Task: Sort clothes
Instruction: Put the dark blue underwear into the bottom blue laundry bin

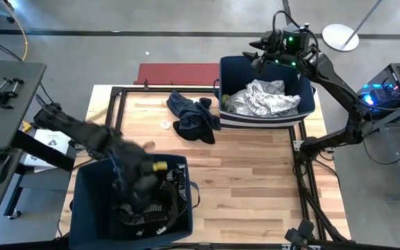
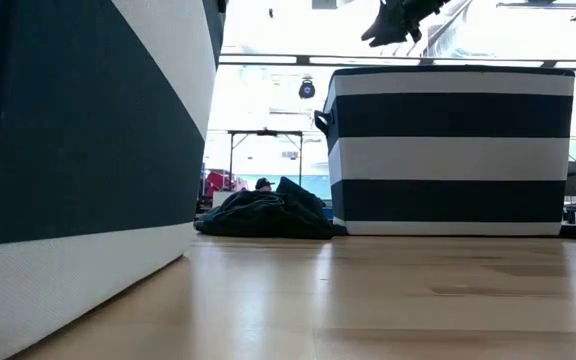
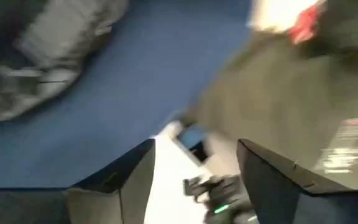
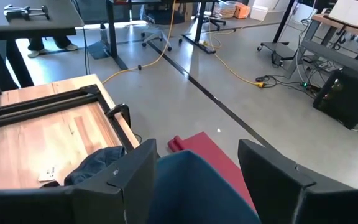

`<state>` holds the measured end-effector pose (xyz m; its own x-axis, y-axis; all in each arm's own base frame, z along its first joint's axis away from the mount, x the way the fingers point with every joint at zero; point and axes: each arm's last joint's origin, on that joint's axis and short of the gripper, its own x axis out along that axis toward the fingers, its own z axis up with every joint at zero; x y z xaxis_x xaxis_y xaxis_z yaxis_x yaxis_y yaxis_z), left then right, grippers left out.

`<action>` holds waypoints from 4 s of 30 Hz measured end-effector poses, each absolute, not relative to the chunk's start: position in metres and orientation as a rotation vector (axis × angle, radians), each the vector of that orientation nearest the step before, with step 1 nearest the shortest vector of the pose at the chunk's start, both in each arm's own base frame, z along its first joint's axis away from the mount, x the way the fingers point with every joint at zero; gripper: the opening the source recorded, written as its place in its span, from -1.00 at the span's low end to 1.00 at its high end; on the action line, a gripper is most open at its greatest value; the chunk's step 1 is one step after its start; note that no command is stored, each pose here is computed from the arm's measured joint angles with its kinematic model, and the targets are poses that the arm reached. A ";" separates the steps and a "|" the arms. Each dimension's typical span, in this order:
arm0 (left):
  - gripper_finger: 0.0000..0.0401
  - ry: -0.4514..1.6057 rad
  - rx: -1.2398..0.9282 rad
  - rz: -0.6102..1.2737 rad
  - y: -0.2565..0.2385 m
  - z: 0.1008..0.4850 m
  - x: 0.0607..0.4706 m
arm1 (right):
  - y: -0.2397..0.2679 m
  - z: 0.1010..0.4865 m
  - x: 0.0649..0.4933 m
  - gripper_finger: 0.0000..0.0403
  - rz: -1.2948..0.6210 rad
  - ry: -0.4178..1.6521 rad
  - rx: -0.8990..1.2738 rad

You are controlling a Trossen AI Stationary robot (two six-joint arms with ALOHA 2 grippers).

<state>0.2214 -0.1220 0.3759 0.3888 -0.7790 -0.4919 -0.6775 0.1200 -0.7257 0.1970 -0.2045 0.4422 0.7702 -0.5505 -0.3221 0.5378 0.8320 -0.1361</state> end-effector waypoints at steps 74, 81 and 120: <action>-0.92 1.220 -0.298 0.544 0.169 0.168 0.362 | -0.080 0.488 0.079 0.07 -0.711 0.163 0.293; -0.98 0.996 -0.269 0.573 0.157 0.260 0.333 | -0.080 0.488 0.079 0.07 -0.710 0.172 0.273; -1.00 1.179 -0.661 0.079 -0.146 0.422 0.211 | -0.174 0.502 0.167 0.07 -0.677 -0.063 -0.103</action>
